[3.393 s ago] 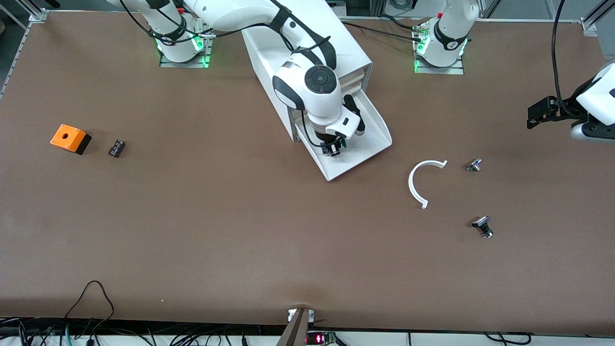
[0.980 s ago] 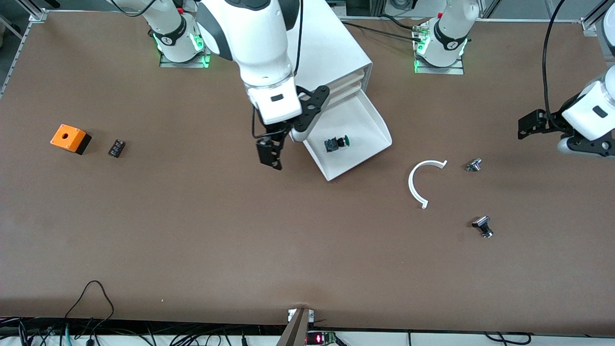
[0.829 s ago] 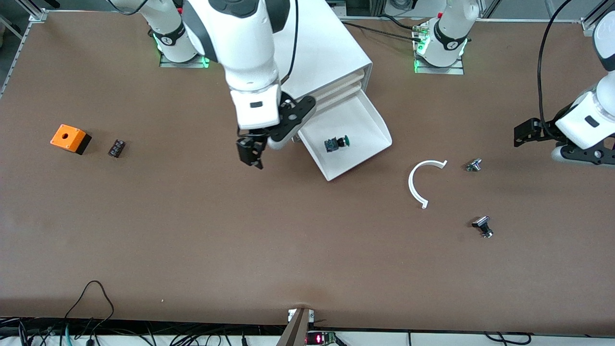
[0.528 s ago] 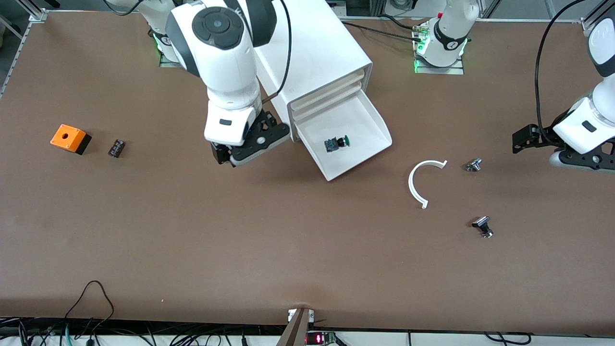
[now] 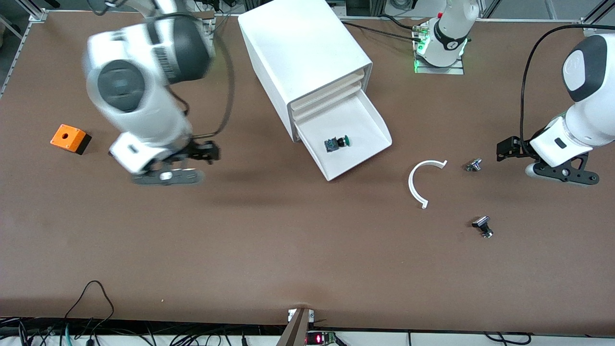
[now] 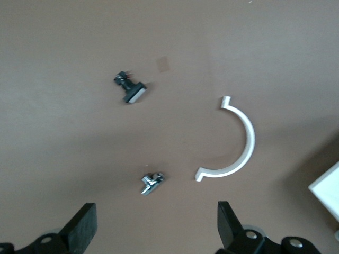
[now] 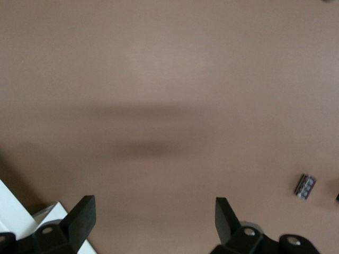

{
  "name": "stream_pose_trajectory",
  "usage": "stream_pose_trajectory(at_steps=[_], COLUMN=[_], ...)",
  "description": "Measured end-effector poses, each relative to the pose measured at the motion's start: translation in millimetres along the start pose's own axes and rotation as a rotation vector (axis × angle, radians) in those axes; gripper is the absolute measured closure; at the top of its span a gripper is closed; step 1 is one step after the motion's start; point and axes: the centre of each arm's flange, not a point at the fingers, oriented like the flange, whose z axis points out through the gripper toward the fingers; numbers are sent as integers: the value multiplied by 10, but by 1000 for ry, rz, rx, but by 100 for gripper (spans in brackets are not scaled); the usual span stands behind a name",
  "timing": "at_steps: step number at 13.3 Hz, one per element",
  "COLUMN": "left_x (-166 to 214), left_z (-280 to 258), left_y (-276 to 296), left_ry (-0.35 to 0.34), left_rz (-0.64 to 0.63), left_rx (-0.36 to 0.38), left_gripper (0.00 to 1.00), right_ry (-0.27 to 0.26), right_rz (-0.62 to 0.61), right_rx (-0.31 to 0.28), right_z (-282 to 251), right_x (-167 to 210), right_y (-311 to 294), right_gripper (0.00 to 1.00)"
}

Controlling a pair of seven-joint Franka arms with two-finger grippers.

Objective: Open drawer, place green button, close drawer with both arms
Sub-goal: 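Withdraw the right gripper toward its rest pose, then push the open drawer shut into the cabinet with the left gripper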

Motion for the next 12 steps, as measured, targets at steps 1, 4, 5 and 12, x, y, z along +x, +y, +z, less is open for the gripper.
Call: stream_pose_trajectory(at_steps=[1,4,5,12], left_x=[5,34,59,302], left_z=[29,402,577,1521], left_y=[38,209,328,1783], left_ry=[0,-49,-58,21], left_rz=[-26,-227,-281,-563], left_rx=[-33,-130,-142,-166], left_gripper=[0,0,0,0], right_ry=[-10,-43,-58,-49], right_rz=[70,222,256,198], right_rx=[41,78,82,74], right_z=[-114,-234,-223,-472], right_x=[94,136,118,-269], right_y=[489,1565,1836,2926], right_gripper=[0,0,0,0])
